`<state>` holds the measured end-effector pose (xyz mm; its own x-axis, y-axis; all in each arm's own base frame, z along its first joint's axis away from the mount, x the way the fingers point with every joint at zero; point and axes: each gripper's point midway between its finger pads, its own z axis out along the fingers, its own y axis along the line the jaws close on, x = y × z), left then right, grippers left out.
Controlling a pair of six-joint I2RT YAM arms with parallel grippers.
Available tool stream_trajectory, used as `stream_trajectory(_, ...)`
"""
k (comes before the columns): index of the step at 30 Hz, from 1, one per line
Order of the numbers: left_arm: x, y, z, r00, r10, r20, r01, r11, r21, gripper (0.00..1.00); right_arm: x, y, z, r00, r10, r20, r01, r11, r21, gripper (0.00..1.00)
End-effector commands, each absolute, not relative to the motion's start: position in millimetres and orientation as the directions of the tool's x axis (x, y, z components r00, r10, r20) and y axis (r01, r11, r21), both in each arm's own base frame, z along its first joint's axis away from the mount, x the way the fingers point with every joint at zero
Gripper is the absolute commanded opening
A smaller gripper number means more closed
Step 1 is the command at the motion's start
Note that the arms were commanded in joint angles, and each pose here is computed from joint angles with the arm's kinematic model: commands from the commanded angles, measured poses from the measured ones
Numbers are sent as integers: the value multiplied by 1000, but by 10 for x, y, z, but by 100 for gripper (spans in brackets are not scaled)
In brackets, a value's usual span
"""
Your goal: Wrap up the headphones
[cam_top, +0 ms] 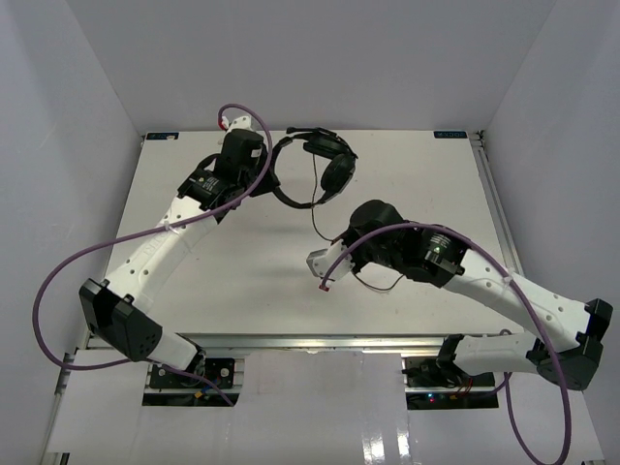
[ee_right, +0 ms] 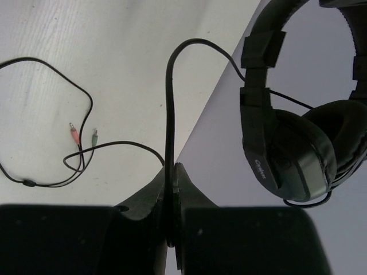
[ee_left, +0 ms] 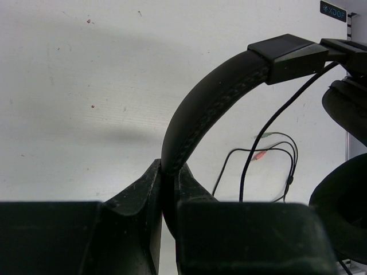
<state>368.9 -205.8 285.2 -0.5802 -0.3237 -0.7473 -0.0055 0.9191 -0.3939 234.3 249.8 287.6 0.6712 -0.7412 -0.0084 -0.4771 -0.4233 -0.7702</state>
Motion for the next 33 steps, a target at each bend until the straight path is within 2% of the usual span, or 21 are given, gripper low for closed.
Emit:
stream_trajectory(1, 3718, -2124, 2815, -560, -355, -748, 17, 898, -439, 0, 2458, 2681, 3630, 647, -755, -105, -410, -228, -883, 8)
stream_trajectory(7, 3548, -2056, 2383, -599, -316, -736, 23, 912, -410, 0, 2554, 2772, 4039, 633, -759, -154, -366, -118, -923, 8)
stream_trajectory(15, 3360, -1999, 2175, -620, -270, -737, 66, 917, -392, 0, 2661, 2865, 4119, 618, -766, -177, -365, -81, -927, 8)
stream_trajectory(27, 2987, -2131, 2312, -569, -112, -815, 341, 869, -357, 0, 2875, 3097, 4232, 605, -701, -378, -490, 46, -870, 8)
stream_trajectory(33, 2790, -2223, 2368, -545, -58, -836, 449, 822, -350, 0, 2870, 3300, 4219, 625, -652, -430, -540, 36, -841, 8)
